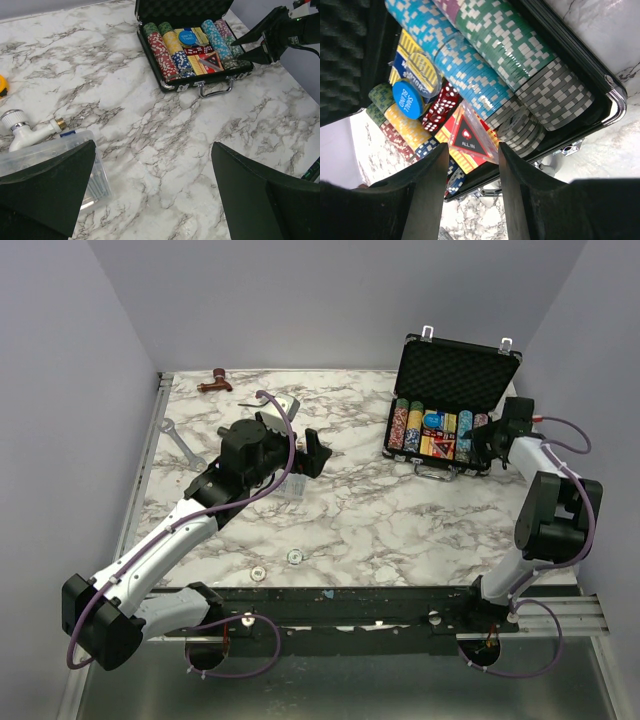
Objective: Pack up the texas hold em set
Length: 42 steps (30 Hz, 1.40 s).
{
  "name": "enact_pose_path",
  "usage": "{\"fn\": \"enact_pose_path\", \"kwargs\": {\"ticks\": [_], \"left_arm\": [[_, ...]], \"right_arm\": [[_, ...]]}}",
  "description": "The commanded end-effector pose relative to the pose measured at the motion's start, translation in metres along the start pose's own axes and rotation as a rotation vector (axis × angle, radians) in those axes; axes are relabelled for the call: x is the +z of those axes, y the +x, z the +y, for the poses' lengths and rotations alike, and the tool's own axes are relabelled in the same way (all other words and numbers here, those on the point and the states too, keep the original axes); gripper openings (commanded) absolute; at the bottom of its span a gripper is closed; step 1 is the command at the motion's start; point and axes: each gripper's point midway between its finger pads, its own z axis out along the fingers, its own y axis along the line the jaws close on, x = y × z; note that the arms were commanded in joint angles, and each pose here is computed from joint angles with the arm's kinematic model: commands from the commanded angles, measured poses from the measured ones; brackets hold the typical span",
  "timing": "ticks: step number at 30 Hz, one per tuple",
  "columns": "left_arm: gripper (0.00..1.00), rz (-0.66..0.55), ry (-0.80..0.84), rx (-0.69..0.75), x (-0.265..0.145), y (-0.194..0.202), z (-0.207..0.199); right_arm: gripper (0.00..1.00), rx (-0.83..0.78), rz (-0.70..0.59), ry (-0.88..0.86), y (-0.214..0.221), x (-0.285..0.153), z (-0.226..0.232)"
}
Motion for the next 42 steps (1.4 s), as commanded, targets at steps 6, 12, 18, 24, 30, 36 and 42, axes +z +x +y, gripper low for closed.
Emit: {"fn": "enact_pose_path", "kwargs": {"ticks": [6, 12, 18, 24, 30, 36, 42], "left_arm": [[0.98, -0.009, -0.009, -0.017, -0.004, -0.012, -0.004], [0.98, 0.084, -0.091, -0.039, 0.004, 0.008, 0.011], [0.92, 0.237, -0.246, -0.212, 0.006, 0.055, 0.031], [0.92, 0.411, -0.519, -0.500, -0.049, 0.156, 0.061], [0.92, 0.556, -0.788, -0.736, -0.110, 0.220, 0.071], [0.95, 0.641, -1.035, -0.943, -0.150, 0.261, 0.074], [0.91, 0.689, -1.173, -1.004, -0.167, 0.280, 0.075]], "right_arm": [[0.49, -0.195, -0.041, -0.096, 0.000, -0.033, 0.020], [0.71, -0.553, 0.002, -0.265, 0.061, -0.064, 0.057], [0.76, -0.844, 0.114, -0.394, 0.158, -0.088, 0.073], [0.78, -0.949, 0.218, -0.490, 0.217, -0.095, 0.063], [0.78, -0.948, 0.301, -0.570, 0.242, -0.103, 0.065], [0.78, -0.934, 0.322, -0.633, 0.247, -0.120, 0.064], [0.78, -0.929, 0.290, -0.678, 0.241, -0.140, 0.071]]}}
